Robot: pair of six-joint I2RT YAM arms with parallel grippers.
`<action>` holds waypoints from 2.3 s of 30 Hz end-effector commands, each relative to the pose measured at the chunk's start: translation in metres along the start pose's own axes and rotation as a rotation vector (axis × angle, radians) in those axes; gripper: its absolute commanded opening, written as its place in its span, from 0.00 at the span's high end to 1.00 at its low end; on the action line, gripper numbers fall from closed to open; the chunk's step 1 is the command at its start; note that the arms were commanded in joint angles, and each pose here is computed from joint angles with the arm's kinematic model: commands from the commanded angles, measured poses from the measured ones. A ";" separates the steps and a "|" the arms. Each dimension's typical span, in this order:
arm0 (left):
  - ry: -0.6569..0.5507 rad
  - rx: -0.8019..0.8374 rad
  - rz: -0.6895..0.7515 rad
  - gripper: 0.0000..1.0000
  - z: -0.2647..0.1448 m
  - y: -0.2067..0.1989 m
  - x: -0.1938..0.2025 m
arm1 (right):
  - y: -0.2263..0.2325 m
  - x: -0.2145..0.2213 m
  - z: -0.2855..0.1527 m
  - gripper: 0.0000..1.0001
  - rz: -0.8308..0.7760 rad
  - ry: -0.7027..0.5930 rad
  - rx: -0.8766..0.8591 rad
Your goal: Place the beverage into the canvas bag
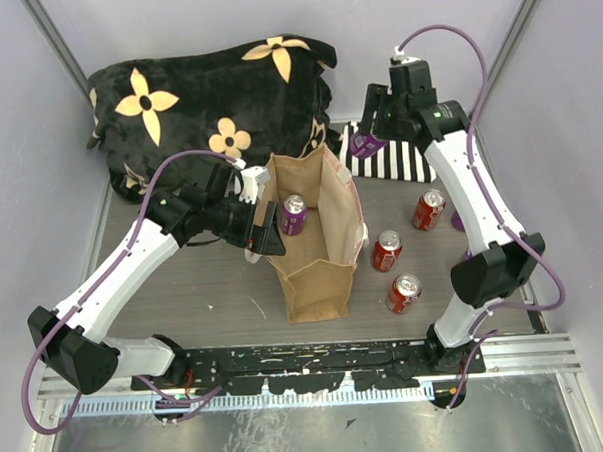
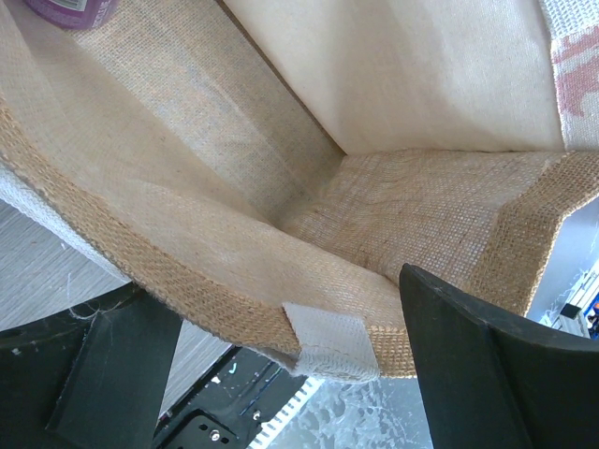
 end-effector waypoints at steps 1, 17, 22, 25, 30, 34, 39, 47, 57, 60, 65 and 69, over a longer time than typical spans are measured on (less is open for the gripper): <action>0.002 0.006 0.015 0.00 0.001 -0.001 0.001 | 0.036 -0.057 -0.085 0.99 0.079 -0.251 -0.285; 0.010 0.013 0.008 0.00 0.005 -0.001 -0.003 | 0.081 -0.011 -0.132 0.99 0.098 -0.123 -0.561; 0.010 0.013 0.008 0.00 0.005 0.000 -0.005 | 0.098 0.026 -0.110 0.99 0.027 -0.026 -0.526; 0.010 0.011 0.012 0.01 0.004 0.000 -0.004 | 0.105 0.045 -0.097 0.99 -0.021 0.019 -0.491; -0.007 -0.036 0.014 0.01 0.003 0.005 -0.007 | 0.107 0.078 -0.069 0.99 -0.096 0.091 -0.409; -0.091 -0.099 -0.045 0.02 -0.008 0.020 -0.027 | 0.103 0.100 -0.049 0.99 -0.124 0.133 -0.362; -0.175 -0.114 -0.105 0.02 -0.020 0.032 -0.051 | 0.101 0.116 -0.032 0.99 -0.161 0.163 -0.315; -0.182 -0.124 -0.125 0.02 -0.016 0.038 -0.051 | 0.099 0.130 -0.014 0.99 -0.236 0.199 -0.251; -0.176 -0.125 -0.132 0.02 -0.013 0.041 -0.049 | 0.097 0.142 0.001 0.99 -0.279 0.219 -0.207; -0.175 -0.119 -0.134 0.02 -0.012 0.041 -0.049 | 0.094 0.145 0.006 0.99 -0.290 0.220 -0.185; -0.175 -0.112 -0.136 0.02 -0.010 0.041 -0.050 | 0.092 0.154 0.023 0.99 -0.295 0.221 -0.160; -0.172 -0.110 -0.135 0.02 -0.010 0.041 -0.049 | 0.093 0.162 0.036 0.99 -0.305 0.227 -0.144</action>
Point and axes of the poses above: each gripper's point midway between its finger pads, its own z axis out along the fingers, its own y axis along the line the jaws close on, x = y × z, the point moved 5 cm from there along -z, back along the fingers, and after that the axes turned 7 degrees about z, right-handed, at the moved point
